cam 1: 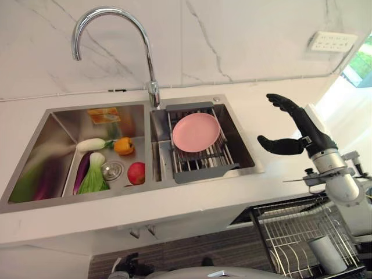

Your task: Place the dishes in the dishwasher.

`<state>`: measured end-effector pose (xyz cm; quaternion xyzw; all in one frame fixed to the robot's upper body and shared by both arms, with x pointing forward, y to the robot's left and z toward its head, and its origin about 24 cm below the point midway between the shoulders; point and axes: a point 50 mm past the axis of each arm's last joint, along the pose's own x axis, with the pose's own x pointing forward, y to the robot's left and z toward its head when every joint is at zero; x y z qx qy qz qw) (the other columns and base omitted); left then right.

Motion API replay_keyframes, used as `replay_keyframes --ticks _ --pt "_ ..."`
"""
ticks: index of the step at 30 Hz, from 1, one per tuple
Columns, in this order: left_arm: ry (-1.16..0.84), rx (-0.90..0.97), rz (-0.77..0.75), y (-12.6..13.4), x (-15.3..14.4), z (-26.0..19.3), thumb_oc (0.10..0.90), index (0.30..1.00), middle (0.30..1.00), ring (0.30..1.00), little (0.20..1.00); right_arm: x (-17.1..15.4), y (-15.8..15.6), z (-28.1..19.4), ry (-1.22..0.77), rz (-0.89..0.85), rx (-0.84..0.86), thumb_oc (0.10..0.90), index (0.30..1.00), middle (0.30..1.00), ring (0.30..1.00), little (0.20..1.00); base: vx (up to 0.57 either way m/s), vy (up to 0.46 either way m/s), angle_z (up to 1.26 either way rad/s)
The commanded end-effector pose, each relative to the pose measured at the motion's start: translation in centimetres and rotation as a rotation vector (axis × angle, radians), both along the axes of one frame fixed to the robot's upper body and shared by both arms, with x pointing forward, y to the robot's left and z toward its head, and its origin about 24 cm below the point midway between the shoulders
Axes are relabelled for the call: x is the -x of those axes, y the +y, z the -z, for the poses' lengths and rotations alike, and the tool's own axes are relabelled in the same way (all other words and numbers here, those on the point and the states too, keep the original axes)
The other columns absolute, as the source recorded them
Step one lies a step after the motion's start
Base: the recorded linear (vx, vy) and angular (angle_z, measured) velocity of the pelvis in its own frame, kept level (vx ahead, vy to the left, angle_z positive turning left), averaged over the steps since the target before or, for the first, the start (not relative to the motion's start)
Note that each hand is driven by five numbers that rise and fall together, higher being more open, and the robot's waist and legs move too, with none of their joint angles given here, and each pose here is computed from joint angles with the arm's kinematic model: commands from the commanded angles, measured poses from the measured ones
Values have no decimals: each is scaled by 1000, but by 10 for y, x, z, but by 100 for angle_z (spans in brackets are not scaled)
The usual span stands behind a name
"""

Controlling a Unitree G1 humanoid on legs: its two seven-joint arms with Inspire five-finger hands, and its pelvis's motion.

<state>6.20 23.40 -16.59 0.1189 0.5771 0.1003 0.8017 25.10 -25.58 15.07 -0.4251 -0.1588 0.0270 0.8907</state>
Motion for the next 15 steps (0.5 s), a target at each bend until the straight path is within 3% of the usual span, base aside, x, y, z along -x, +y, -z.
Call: replay_keyframes --ticks 1,4,15 --pt "92 -40 106 10 10 0 800 900 900 900 900 -1 36 -43 -229 -161 74 800 900 900 900 900 5 21 -4" --pt "87 -47 201 7 4 0 800 900 900 900 900 -15 50 -34 -161 -224 199 800 900 900 900 900 3 18 -2" --pt "-6 -40 252 -4 -22 -3 800 900 900 900 900 -36 70 -19 -86 -288 450 800 900 900 900 900 -10 12 9"
